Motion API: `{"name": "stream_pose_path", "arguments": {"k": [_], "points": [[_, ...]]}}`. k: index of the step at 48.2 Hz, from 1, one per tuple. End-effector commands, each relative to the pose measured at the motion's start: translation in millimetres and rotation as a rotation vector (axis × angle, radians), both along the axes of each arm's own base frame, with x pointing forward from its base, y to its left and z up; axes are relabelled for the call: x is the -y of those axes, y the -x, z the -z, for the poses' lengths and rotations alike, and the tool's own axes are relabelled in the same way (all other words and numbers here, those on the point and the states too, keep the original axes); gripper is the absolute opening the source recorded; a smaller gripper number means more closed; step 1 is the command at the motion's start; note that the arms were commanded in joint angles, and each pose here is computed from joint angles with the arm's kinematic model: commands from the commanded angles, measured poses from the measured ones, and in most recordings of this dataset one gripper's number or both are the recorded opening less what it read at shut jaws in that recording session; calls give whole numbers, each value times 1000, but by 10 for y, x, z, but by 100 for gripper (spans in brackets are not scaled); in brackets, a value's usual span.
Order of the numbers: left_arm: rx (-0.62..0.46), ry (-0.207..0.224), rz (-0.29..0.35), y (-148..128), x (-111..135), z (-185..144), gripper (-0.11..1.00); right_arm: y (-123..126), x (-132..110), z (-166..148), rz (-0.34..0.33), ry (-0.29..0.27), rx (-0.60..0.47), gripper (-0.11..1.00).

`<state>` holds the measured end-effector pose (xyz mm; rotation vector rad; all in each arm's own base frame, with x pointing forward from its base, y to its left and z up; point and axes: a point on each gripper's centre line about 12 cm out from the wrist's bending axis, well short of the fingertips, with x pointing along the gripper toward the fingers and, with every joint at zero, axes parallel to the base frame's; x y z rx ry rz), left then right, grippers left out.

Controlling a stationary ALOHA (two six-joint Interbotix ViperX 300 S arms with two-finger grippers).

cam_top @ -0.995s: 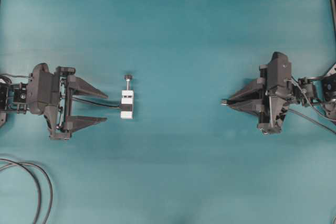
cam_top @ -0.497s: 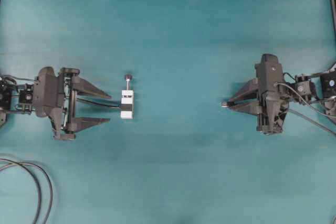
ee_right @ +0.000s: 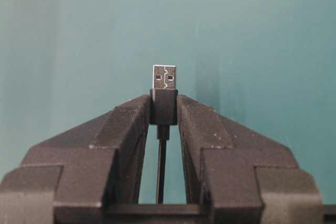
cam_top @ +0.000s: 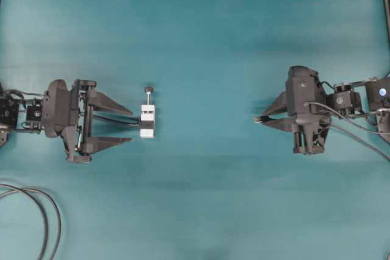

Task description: Insert the USB cable into the female connector supported by the left arm.

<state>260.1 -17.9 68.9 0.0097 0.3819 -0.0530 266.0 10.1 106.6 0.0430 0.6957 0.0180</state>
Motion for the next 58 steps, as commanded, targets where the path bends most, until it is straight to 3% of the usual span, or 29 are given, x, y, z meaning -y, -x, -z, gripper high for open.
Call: {"name": "stream_pose_path", "arguments": {"k": [1, 14, 20, 31, 39, 50, 58], "points": [[20, -9, -5, -10, -11, -31, 77, -151, -14, -155, 0, -6, 52, 21], [31, -13, -19, -14, -52, -11, 72, -545, -106, -168, -22, 4, -133, 21], [31, -14, -19, -25, -52, 11, 64, -806, -133, -214, -22, 3, -137, 21], [7, -15, -19, -47, -50, 96, 65, -1248, -150, -215, 9, -24, -162, 21], [-15, -16, -25, -62, -66, 168, 65, -1523, -165, -164, -5, 2, -209, 21], [1, -86, -20, -106, -123, 175, 65, -1748, -161, -248, -22, 34, -188, 21], [11, -104, -35, -134, -179, 165, 65, -1823, -137, -295, -14, 33, -177, 21]]}}
